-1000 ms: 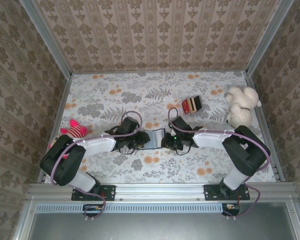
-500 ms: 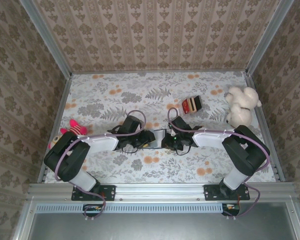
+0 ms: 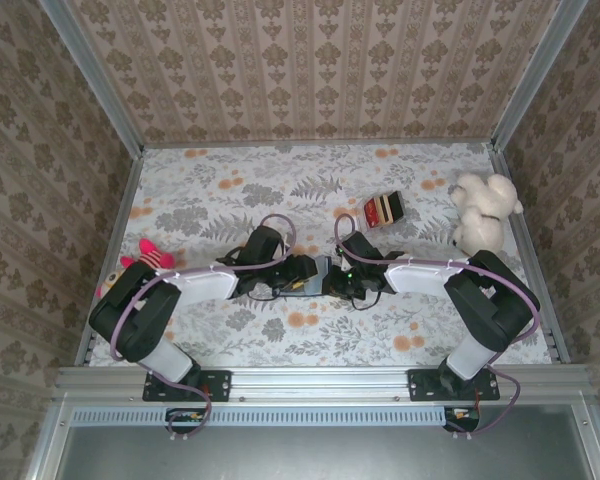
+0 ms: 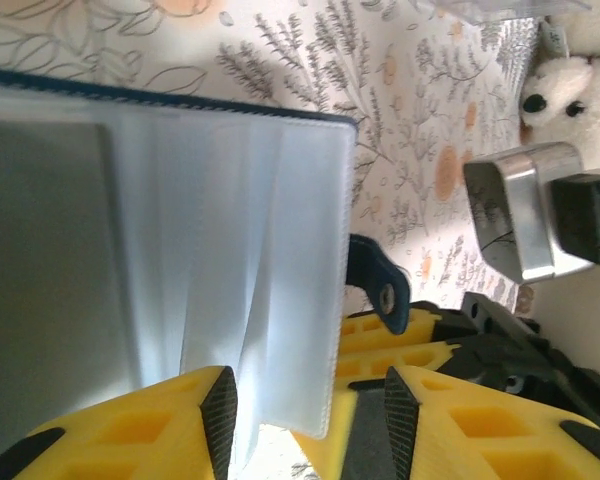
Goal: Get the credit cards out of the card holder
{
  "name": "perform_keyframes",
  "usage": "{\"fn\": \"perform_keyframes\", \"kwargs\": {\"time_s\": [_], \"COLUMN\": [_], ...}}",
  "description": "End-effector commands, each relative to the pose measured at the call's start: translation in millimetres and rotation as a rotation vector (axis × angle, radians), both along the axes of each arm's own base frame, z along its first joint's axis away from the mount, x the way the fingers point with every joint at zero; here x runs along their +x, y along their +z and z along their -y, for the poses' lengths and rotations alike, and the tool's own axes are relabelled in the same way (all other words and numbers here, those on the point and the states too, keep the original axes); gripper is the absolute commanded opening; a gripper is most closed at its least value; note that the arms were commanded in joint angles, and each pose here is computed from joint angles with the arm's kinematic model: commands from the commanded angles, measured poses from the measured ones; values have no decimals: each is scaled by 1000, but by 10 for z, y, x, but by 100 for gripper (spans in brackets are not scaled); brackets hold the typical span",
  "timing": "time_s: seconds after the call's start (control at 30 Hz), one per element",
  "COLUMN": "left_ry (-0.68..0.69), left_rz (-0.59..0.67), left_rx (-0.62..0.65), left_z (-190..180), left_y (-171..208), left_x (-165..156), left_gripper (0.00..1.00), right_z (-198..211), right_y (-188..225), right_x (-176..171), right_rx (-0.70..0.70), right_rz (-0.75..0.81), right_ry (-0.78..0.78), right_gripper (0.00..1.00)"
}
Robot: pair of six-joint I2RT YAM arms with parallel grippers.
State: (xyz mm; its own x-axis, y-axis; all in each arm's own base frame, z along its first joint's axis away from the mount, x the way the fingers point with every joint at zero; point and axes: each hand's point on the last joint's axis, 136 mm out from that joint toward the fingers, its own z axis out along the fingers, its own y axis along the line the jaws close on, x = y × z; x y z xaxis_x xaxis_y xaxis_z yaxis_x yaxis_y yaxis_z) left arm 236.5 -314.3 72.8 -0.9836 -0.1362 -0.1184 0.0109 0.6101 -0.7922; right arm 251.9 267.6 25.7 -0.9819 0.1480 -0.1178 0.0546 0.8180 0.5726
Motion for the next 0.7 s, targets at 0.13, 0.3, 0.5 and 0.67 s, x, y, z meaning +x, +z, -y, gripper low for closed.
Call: {"fn": "perform_keyframes", "kwargs": {"time_s": [0.13,0.3,0.5,0.67], "left_ry": [-51,-85,-65,-23], "left_rz": [62,97,133,154], "left_rx": [-62,-181,-149,-47], "left_z": [220,379,238,-106], "left_y": [162,435,572,575], "left_x": [129,189,265,277], "left_gripper": [46,44,45,50], "right_z": [-23,-18,-12,-1], "right_y": [19,4,2,-18], "right_x": [2,1,1,-9], "right_rx": [-4,-7,-10,-14], "right_rz": [9,8,9,5], "right_ry": [17,17,15,15], "right_gripper": [17,17,17,16]}}
